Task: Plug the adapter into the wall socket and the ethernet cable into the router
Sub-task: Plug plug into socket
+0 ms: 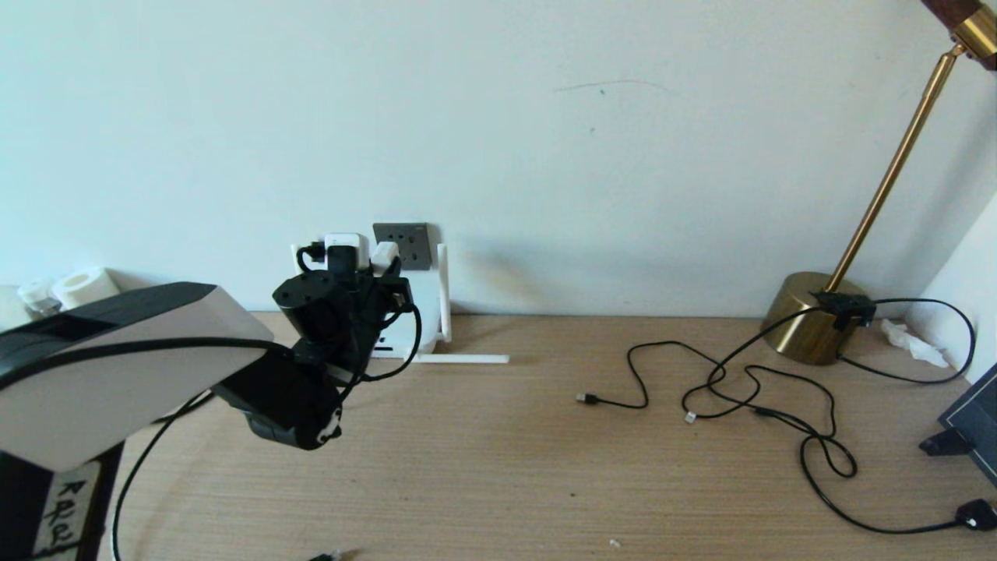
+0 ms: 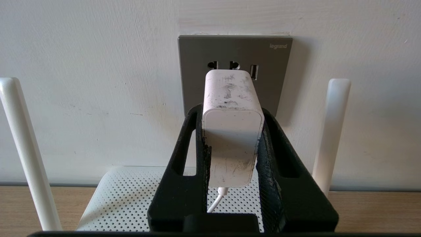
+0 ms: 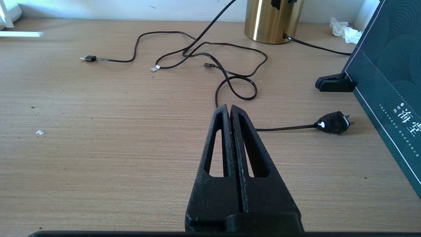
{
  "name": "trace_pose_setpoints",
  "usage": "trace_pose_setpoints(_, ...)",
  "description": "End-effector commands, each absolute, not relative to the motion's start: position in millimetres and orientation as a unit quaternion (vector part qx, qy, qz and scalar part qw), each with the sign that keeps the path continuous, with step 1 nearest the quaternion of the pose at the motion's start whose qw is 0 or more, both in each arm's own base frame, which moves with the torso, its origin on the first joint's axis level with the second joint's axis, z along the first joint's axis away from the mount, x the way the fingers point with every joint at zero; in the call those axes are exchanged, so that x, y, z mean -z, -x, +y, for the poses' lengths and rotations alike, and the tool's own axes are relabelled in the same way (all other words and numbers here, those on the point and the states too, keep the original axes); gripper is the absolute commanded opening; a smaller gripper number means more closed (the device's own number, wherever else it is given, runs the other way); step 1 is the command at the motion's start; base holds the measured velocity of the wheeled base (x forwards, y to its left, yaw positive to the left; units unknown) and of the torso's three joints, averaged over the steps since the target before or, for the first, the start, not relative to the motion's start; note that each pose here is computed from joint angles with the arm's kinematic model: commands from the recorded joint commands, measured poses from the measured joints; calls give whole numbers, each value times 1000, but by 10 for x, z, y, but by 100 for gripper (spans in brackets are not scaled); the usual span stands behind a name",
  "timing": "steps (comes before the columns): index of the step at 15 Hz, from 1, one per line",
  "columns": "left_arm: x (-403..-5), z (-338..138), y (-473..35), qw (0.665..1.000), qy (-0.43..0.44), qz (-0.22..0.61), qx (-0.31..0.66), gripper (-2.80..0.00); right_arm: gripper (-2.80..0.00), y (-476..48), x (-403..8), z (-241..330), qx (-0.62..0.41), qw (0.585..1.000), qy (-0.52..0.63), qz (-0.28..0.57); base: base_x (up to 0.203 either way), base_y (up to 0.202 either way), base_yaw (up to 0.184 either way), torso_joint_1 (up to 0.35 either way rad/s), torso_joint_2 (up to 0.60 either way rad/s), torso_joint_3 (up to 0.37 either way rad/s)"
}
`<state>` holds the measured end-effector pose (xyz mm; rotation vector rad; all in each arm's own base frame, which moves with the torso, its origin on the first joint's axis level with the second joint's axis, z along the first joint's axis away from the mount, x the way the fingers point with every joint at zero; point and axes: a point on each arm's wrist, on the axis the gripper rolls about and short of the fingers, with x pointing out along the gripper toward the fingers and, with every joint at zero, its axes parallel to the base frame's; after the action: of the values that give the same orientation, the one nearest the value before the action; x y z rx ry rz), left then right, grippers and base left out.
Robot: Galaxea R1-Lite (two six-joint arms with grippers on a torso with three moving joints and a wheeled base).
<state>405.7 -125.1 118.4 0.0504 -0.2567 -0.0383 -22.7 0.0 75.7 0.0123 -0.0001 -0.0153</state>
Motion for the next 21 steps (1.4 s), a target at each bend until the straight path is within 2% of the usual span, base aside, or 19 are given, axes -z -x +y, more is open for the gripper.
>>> trace_pose_setpoints(1, -1200, -1249, -4049, 991, -24, -133, 18, -280, -280, 227, -757, 0, 8, 1000, -6, 0, 0, 0, 0, 0, 0, 0)
trace_pose_setpoints(21, -1143, -1341, -4051, 992, -13, -127, 18, -280, -280, 227, -758, 0, 8, 1000, -6, -1, 0, 0, 0, 0, 0, 0)
